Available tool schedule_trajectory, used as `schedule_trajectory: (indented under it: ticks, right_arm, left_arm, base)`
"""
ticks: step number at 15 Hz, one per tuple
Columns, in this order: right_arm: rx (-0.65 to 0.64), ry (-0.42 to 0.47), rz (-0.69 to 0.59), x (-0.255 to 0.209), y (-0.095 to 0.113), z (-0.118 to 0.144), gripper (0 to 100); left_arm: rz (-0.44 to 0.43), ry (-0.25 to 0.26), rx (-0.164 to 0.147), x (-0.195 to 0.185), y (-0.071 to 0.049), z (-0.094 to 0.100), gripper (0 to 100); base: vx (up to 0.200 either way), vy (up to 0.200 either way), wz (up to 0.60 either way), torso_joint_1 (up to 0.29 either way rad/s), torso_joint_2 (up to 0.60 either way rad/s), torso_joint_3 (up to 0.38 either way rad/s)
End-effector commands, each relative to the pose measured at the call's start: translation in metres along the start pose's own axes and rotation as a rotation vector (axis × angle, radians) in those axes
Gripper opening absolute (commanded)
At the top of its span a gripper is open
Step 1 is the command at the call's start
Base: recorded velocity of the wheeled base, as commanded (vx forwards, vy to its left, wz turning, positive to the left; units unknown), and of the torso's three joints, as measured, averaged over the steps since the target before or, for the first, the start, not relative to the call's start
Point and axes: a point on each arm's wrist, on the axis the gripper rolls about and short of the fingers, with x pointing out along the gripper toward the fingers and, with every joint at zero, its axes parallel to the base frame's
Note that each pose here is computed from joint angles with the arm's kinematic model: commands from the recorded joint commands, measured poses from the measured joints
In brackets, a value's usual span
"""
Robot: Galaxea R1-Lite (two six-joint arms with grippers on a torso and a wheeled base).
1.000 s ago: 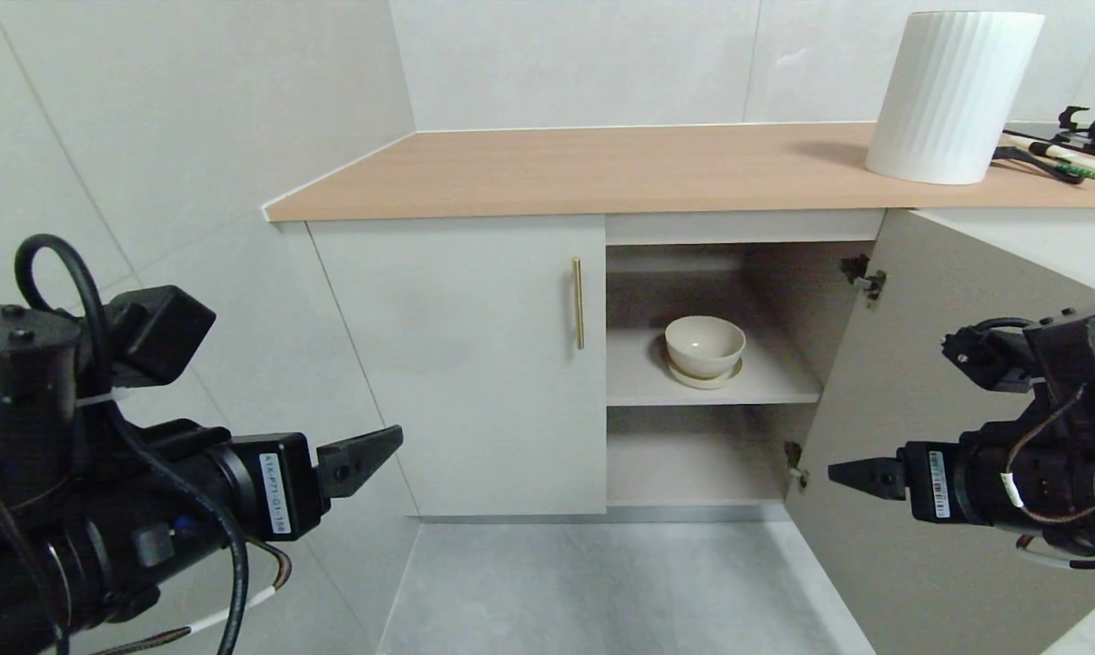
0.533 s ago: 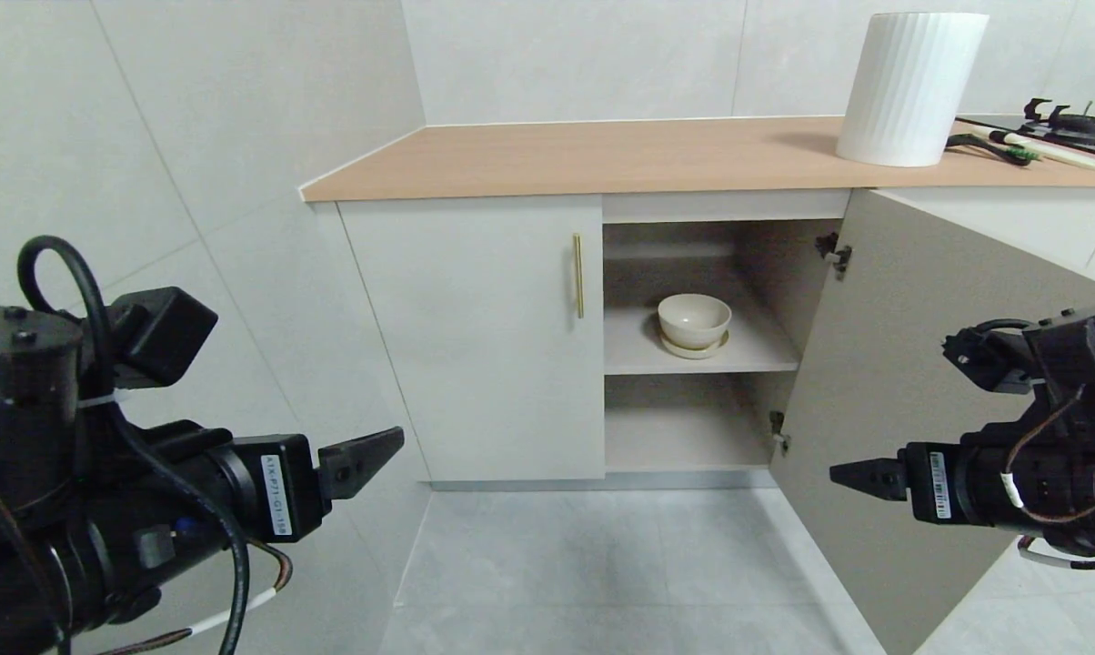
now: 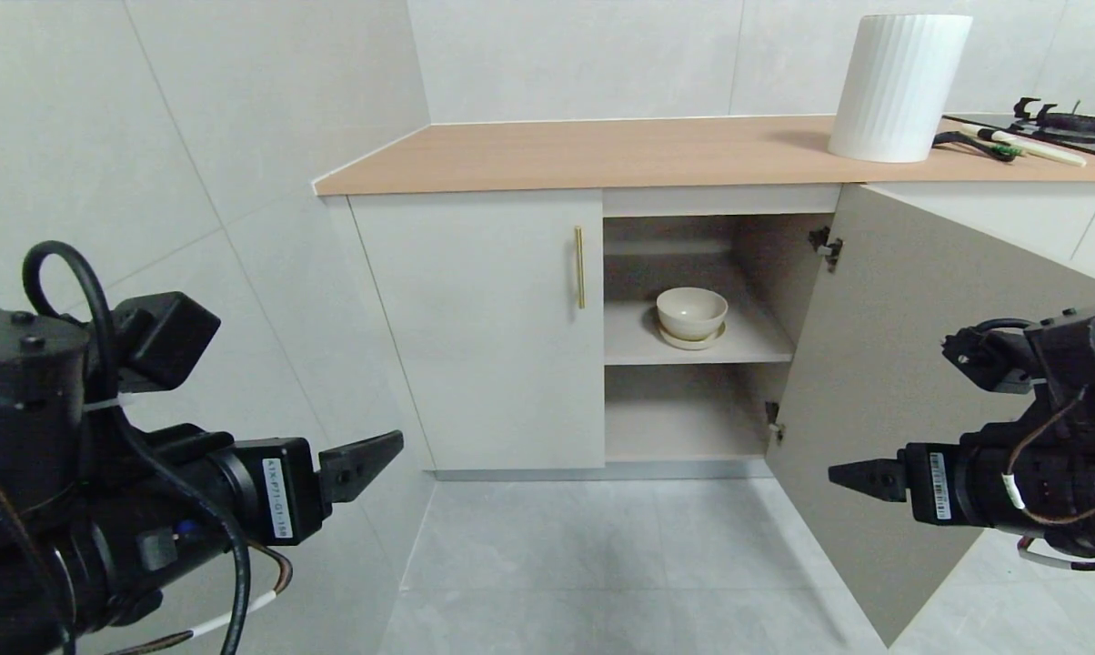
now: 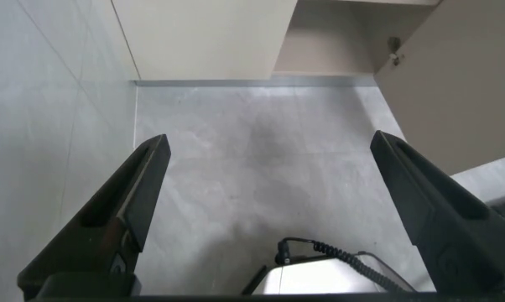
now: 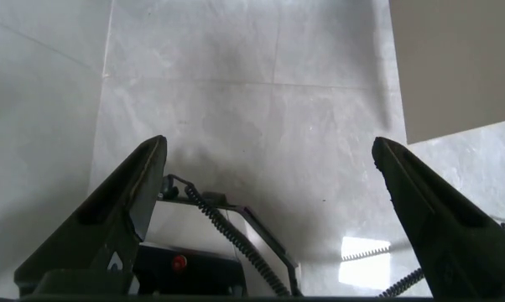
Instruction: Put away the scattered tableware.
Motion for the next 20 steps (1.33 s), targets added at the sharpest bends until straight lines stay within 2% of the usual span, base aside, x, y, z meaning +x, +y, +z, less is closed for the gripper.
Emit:
schedule_trajectory:
  ticks: [1,7,13,16,20]
  right_arm:
    - [0.0,0.0,0.0,0.0,0.0,0.0,100]
    - [-0.002,0.0,0.0,0.0,0.0,0.0,100]
    - [-0.004,0.004,-0.003,-0.003,-0.001,-0.002,100]
    - [-0.01,0.043,-0.019,-0.014,-0.003,-0.001,100]
    - [0.013,0.072,-0.089,-0.014,-0.016,0.006,100]
  left_arm:
    - [0.001,0.002,0.0,0.001,0.0,0.0,100]
    - [0.002,0.005,0.002,0.002,0.0,-0.001,100]
    - [0.005,0.008,0.004,0.003,-0.001,-0.001,100]
    - [0.005,0.008,0.004,0.003,-0.001,-0.001,100]
    - [0.005,0.008,0.004,0.003,-0.001,-0.001,100]
  base:
    - [0.0,0.0,0.0,0.0,0.0,0.0]
    - [0.0,0.0,0.0,0.0,0.0,0.0]
    - [0.0,-0.2,0.0,0.01,0.0,0.003]
    - [0.0,-0.2,0.0,0.001,0.0,-0.001]
    - [0.0,-0.2,0.0,0.001,0.0,0.002]
